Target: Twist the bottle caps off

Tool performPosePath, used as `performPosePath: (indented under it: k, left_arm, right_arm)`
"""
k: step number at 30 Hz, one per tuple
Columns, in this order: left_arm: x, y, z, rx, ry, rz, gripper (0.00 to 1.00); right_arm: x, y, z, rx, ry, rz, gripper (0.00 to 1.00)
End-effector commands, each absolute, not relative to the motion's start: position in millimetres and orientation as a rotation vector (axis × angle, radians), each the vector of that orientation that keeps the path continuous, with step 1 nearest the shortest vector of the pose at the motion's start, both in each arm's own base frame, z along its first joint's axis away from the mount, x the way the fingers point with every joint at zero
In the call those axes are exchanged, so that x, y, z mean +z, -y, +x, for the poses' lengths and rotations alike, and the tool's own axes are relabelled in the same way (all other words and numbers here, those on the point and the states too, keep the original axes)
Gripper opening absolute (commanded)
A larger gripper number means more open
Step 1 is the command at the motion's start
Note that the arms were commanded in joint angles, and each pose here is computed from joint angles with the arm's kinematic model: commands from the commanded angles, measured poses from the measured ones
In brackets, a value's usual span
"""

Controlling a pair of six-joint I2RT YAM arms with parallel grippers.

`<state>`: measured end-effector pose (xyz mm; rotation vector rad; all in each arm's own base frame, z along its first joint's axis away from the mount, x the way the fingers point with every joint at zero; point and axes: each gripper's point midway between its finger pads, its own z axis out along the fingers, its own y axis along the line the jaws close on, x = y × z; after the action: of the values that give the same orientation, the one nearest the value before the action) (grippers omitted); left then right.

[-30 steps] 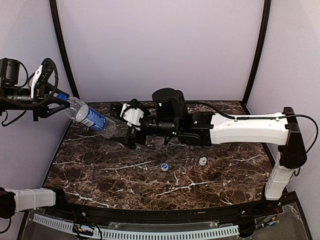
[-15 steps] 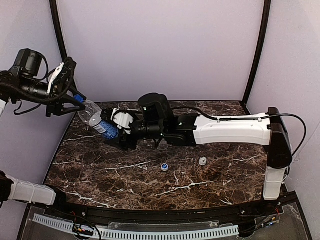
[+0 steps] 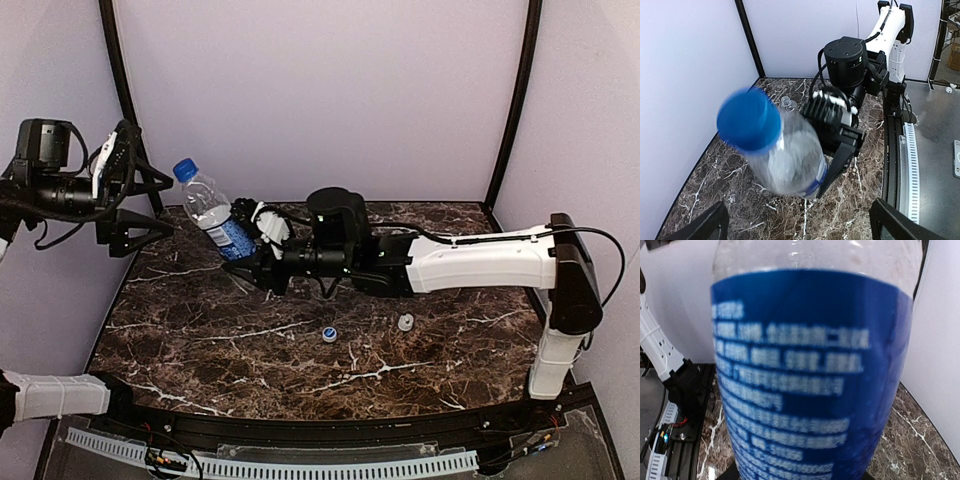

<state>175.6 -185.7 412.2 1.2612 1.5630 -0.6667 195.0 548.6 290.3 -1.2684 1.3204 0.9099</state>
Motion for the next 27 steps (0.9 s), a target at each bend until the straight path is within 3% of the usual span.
performPosePath:
  k: [1,6,17,22,27]
  left_arm:
    - [433,186,186,-0.676,-1.445,1.066,0.99]
    - [429,213,192,-0.919,-1.479,1.018,0.93]
    - [415,240,191,-0.970,-1.462,1.066,0.86]
    - [415,242,196,-0.989,-1.461,1.046,0.67]
    - [406,244,203,-0.996,-1.501,1.020,0.54]
  right_arm:
    - [376,-529,177,1.130,-1.072,-1.009,0.34]
    - [384,-542,182,1.206,-1.061,-0.886,0.33]
    - [384,-580,186,1.328,-1.054,-0.873,0.33]
    - [381,-583,183,1.338,-1.059,-0.890,0.32]
    - [380,-586,181,1.344,-1.068,-0.919,0.34]
